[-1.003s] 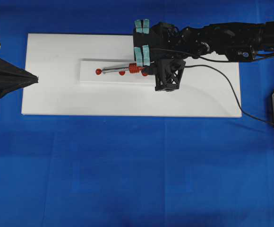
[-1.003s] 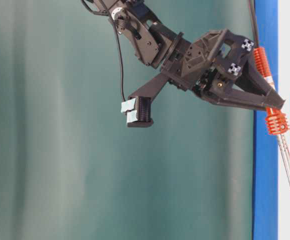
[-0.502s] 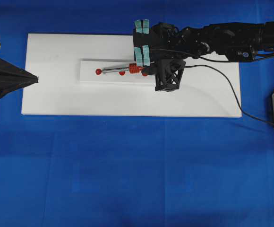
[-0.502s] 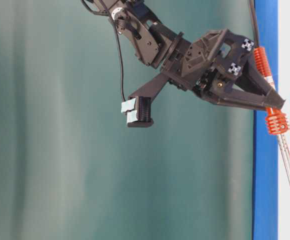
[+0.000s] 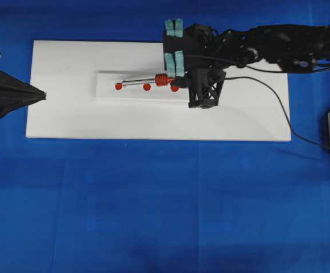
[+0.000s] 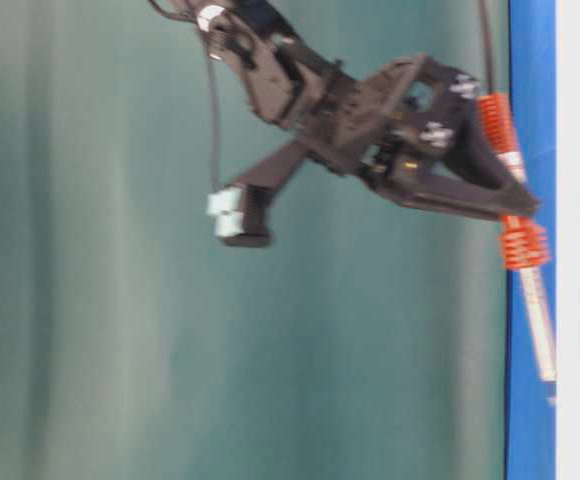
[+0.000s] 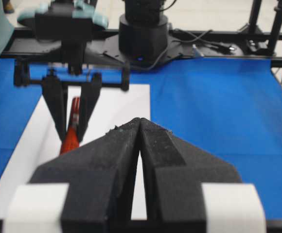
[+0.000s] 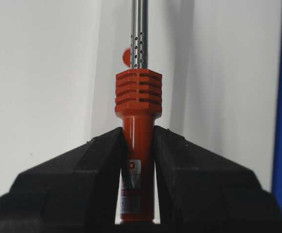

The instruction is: Touch the tip of the soldering iron to the mark.

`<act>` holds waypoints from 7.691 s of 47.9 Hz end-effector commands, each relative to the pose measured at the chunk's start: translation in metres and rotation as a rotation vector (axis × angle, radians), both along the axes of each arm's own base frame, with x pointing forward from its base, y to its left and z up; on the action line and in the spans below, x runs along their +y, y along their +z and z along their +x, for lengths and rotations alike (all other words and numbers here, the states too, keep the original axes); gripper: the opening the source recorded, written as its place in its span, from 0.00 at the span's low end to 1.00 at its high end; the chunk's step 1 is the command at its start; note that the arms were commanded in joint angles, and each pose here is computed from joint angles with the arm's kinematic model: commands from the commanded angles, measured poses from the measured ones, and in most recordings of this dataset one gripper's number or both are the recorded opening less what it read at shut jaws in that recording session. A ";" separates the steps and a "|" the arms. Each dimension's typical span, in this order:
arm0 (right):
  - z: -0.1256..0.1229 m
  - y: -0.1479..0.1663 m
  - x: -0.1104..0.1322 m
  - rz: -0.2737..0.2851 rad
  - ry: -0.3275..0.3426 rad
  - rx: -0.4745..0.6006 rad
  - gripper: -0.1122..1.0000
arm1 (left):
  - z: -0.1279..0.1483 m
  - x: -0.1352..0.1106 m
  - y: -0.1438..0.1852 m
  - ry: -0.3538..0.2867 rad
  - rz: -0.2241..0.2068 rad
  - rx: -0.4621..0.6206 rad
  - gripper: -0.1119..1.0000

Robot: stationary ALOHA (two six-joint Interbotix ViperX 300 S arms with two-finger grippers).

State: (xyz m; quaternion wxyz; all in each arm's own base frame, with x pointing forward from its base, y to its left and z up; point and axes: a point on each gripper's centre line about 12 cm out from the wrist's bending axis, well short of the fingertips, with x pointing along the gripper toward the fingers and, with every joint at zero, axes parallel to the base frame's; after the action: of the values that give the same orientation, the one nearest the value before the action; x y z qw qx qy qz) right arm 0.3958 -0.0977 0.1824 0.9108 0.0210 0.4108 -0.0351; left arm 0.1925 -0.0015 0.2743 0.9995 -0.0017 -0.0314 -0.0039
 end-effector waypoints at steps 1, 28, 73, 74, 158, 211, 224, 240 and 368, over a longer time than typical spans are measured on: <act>0.001 0.037 0.001 -0.025 0.007 -0.085 0.16 | 0.001 0.000 0.006 -0.002 0.001 -0.020 0.10; -0.008 0.071 0.004 -0.056 0.042 -0.116 0.16 | 0.001 0.000 0.006 -0.002 0.001 -0.025 0.10; -0.070 0.057 0.016 -0.013 -0.008 -0.077 0.16 | 0.001 -0.001 0.006 -0.004 -0.002 -0.025 0.10; -0.070 0.057 0.016 -0.013 -0.008 -0.077 0.16 | 0.001 0.000 0.006 -0.003 0.000 -0.023 0.10; -0.049 -0.001 0.006 0.009 -0.029 0.040 0.16 | 0.001 0.000 0.006 -0.002 -0.002 -0.025 0.10; -0.052 -0.024 -0.003 0.023 -0.056 0.094 0.16 | 0.001 0.000 0.007 -0.002 -0.002 -0.029 0.10; -0.052 -0.024 -0.003 0.023 -0.056 0.094 0.16 | 0.001 0.000 0.007 -0.003 0.000 -0.029 0.10; -0.052 -0.025 -0.002 0.027 -0.053 0.102 0.16 | 0.001 0.000 0.006 -0.002 -0.002 -0.028 0.10; -0.098 0.065 0.011 -0.032 -0.055 -0.003 0.16 | 0.001 0.000 0.008 -0.003 0.000 -0.041 0.10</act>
State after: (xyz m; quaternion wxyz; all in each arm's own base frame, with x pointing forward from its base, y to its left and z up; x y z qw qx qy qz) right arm 0.3036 -0.0881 0.2355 0.9026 0.0222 0.4253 -0.0631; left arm 0.1923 -0.0015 0.2770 0.9991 -0.0017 -0.0429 -0.0042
